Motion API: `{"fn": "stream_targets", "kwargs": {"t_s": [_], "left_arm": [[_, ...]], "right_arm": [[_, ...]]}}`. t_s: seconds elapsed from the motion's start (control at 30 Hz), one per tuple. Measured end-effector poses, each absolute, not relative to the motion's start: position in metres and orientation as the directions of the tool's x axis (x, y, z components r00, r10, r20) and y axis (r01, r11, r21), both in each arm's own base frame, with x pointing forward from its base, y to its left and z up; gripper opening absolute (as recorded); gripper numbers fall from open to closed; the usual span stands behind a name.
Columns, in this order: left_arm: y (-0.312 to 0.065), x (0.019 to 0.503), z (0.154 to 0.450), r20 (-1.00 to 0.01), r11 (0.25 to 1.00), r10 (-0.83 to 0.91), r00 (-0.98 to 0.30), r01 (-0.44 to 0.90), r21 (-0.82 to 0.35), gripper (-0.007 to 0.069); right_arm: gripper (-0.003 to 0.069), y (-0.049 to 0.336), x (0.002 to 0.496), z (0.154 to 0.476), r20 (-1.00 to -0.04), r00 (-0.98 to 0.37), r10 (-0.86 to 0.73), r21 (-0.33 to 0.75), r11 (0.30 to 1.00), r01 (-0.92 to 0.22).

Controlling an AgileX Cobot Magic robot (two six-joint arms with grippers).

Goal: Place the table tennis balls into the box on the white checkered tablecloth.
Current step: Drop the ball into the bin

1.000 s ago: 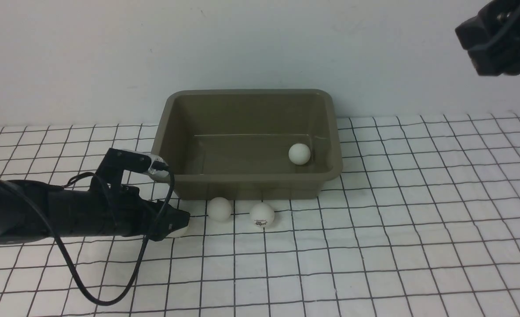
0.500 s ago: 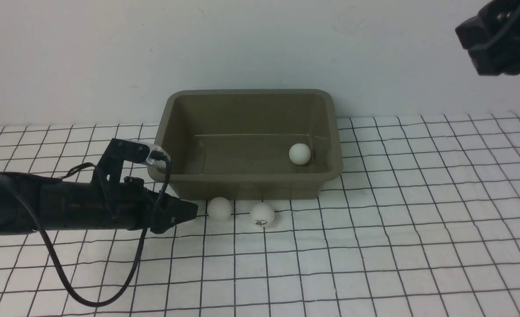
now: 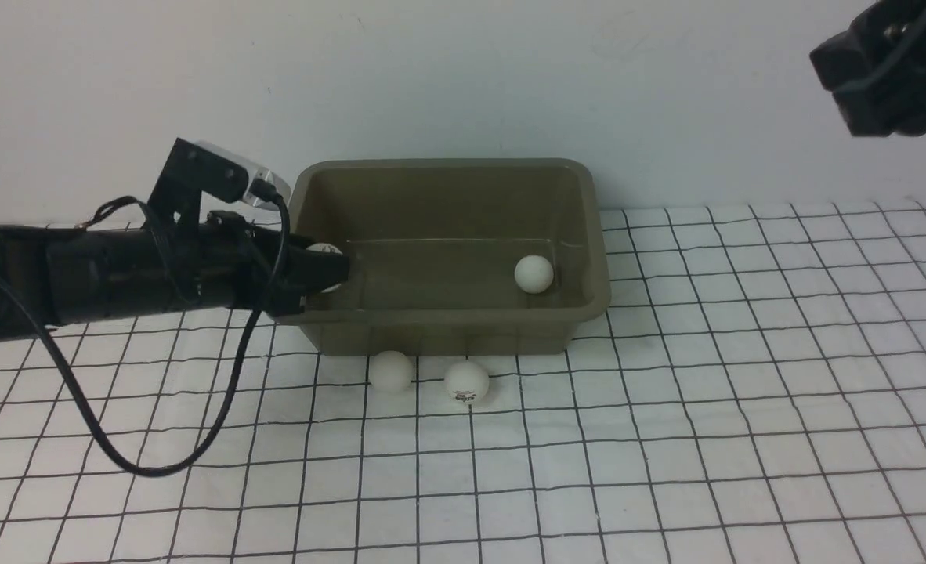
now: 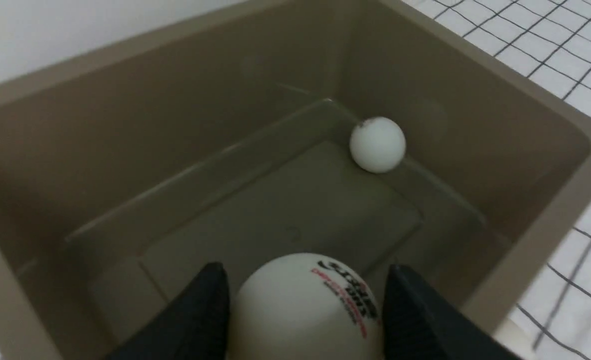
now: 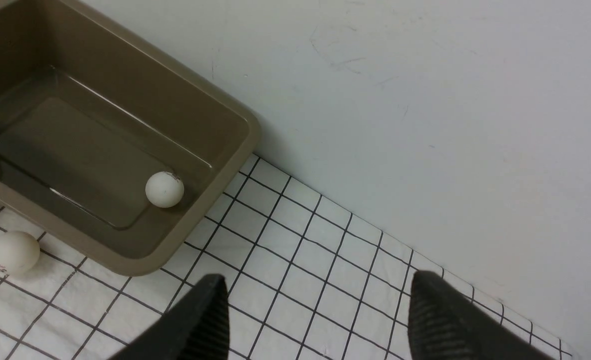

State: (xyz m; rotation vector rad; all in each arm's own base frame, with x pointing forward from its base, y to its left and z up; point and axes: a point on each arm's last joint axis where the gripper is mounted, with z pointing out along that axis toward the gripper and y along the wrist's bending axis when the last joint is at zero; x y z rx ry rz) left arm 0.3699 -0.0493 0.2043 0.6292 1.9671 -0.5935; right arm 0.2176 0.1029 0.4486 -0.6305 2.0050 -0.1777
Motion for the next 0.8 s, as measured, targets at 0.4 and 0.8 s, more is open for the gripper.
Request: {"fn": "stream_targets", "kwargs": {"t_s": [0.4,0.8], "left_arm": [[-0.047,0.401,0.238,-0.895,0.759,0.182,-0.407,0.637,-0.135,0.0469],[-0.083,0.295,0.359,-0.843,0.676,0.413,-0.346,0.736,0.029,0.0246]], "right_arm": [[0.0440,0.103,0.218,0.449,-0.778,-0.377,-0.502,-0.378,0.854,-0.358],[0.0440,0.103,0.218,0.448,-0.776,-0.380,-0.504,-0.380,0.854,-0.356]]}}
